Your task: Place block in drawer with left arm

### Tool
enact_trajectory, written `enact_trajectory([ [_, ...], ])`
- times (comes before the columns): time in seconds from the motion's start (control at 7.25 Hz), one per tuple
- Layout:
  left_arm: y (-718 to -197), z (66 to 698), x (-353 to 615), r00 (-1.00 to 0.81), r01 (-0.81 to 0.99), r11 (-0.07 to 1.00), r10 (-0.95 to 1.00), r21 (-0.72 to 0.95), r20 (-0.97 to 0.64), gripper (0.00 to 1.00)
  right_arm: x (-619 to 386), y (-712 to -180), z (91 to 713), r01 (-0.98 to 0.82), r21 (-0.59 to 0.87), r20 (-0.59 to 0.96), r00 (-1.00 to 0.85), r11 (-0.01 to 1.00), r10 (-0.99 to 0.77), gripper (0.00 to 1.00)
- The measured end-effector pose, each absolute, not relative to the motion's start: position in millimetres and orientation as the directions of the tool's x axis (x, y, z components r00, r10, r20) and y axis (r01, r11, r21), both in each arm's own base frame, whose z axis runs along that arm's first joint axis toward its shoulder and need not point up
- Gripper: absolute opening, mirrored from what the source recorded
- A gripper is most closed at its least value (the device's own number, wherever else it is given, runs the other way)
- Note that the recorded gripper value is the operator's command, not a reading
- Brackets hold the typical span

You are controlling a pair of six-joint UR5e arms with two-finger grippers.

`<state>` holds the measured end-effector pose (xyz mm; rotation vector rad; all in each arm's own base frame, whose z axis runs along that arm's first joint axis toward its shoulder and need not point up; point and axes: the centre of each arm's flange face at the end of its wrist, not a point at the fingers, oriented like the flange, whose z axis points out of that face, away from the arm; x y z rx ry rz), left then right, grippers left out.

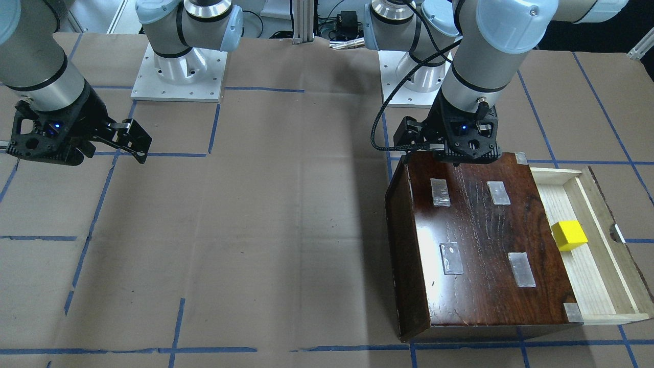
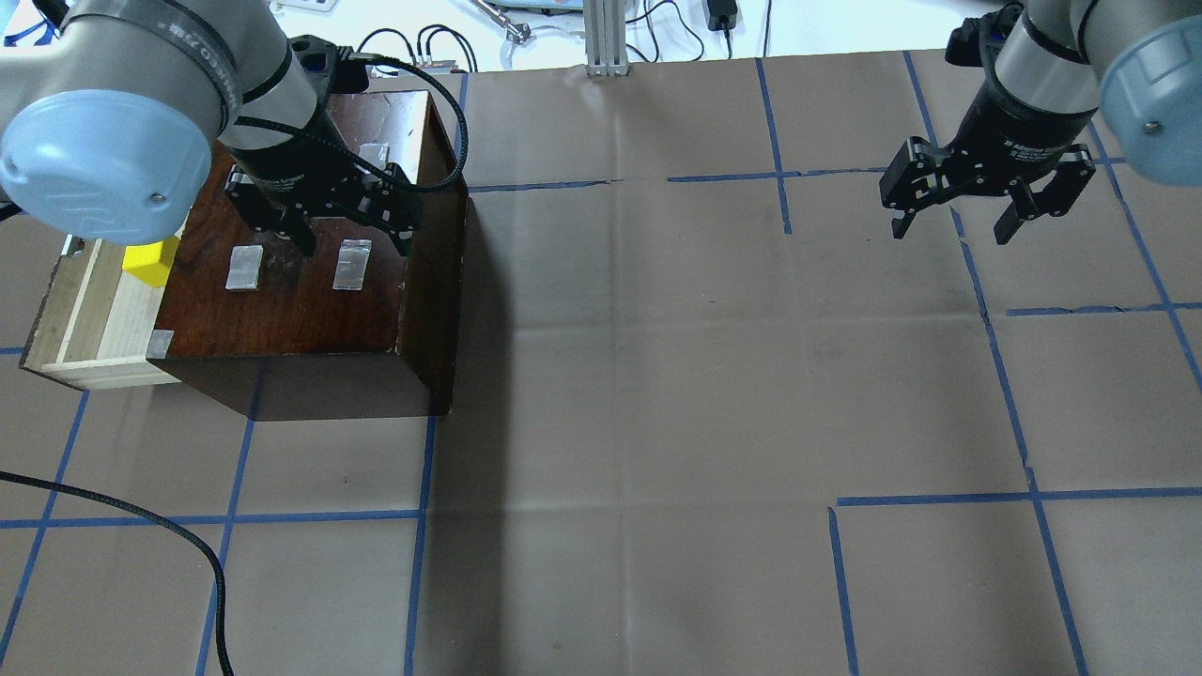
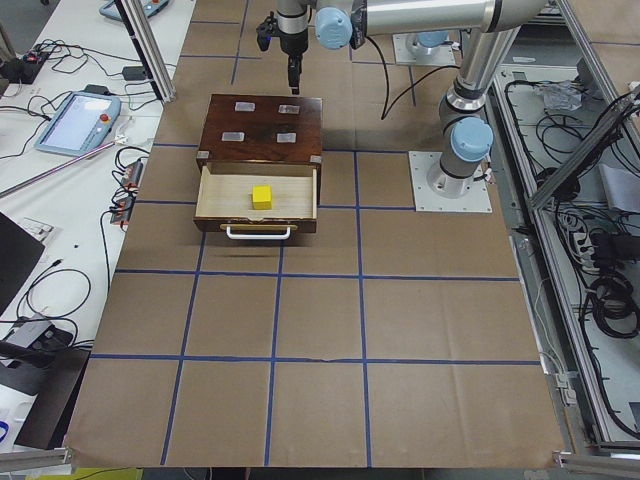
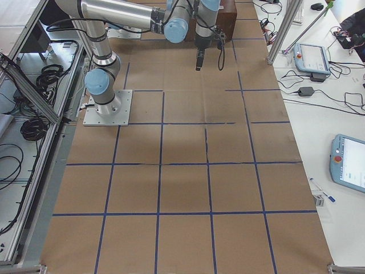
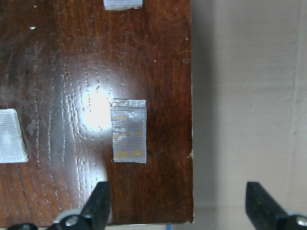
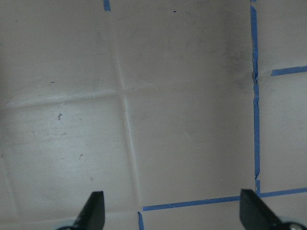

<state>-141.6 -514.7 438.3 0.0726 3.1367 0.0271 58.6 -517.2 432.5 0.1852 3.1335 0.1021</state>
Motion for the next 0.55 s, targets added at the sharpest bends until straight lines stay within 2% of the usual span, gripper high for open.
enact_trajectory([
  [0.55, -513.3, 437.3, -141.6, -0.999, 0.046, 0.999, 0.046, 0.020, -0.004, 0.99, 58.6, -517.1, 432.3, 0.118, 0.065, 0.003, -0.993, 0.991, 0.118, 1.00],
])
